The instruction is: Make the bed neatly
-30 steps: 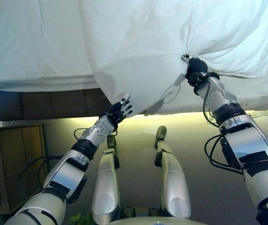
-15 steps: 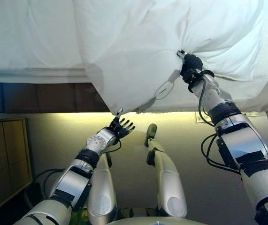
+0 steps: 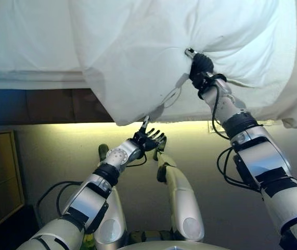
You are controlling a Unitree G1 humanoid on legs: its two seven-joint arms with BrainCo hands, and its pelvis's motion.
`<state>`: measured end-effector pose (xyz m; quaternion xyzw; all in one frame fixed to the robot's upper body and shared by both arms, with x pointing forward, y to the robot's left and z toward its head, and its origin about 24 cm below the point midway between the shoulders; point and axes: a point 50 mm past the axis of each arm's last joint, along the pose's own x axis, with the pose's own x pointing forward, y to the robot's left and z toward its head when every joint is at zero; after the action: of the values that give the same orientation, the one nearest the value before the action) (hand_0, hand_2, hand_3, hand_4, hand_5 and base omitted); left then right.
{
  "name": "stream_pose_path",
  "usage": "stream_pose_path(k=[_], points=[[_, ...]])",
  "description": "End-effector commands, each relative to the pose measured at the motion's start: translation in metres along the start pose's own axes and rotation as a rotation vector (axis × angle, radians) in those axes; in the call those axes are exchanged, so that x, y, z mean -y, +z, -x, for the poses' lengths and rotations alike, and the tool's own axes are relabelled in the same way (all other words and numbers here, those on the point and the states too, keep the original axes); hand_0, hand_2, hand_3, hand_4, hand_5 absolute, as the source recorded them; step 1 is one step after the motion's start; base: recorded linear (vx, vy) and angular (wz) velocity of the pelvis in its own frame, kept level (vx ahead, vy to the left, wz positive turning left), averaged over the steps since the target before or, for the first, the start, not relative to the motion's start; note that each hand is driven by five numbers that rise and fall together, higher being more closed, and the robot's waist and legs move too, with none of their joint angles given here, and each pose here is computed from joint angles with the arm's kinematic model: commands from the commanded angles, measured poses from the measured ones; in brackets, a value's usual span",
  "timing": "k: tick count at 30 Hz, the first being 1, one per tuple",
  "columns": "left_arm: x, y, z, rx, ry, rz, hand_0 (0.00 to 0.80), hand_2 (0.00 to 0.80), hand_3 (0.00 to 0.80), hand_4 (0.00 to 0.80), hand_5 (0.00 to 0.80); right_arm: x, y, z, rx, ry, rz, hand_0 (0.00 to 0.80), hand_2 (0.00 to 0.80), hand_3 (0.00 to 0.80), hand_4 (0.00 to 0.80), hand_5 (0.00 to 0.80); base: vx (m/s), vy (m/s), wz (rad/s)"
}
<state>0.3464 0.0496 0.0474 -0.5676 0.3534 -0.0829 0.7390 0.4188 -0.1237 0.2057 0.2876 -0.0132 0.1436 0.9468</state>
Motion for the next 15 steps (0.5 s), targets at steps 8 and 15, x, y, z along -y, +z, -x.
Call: stream_pose_path(k=[8,15], points=[[0.084,-0.011,-0.005,0.032,-0.343,0.058,0.000,0.000,0.000,0.000,0.000,-0.125,-0.015,0.011,-0.070,0.535,-0.114,0.800,0.800,0.800,0.800,0.800,0.012,0.081,-0.17],[0.102,-0.002,-0.001,0.139,-0.512,0.105,0.000,0.000,0.000,0.000,0.000,-0.136,-0.038,0.026,-0.136,0.590,-0.161,0.800,0.800,0.800,0.800,0.800,0.009,0.059,-0.08]])
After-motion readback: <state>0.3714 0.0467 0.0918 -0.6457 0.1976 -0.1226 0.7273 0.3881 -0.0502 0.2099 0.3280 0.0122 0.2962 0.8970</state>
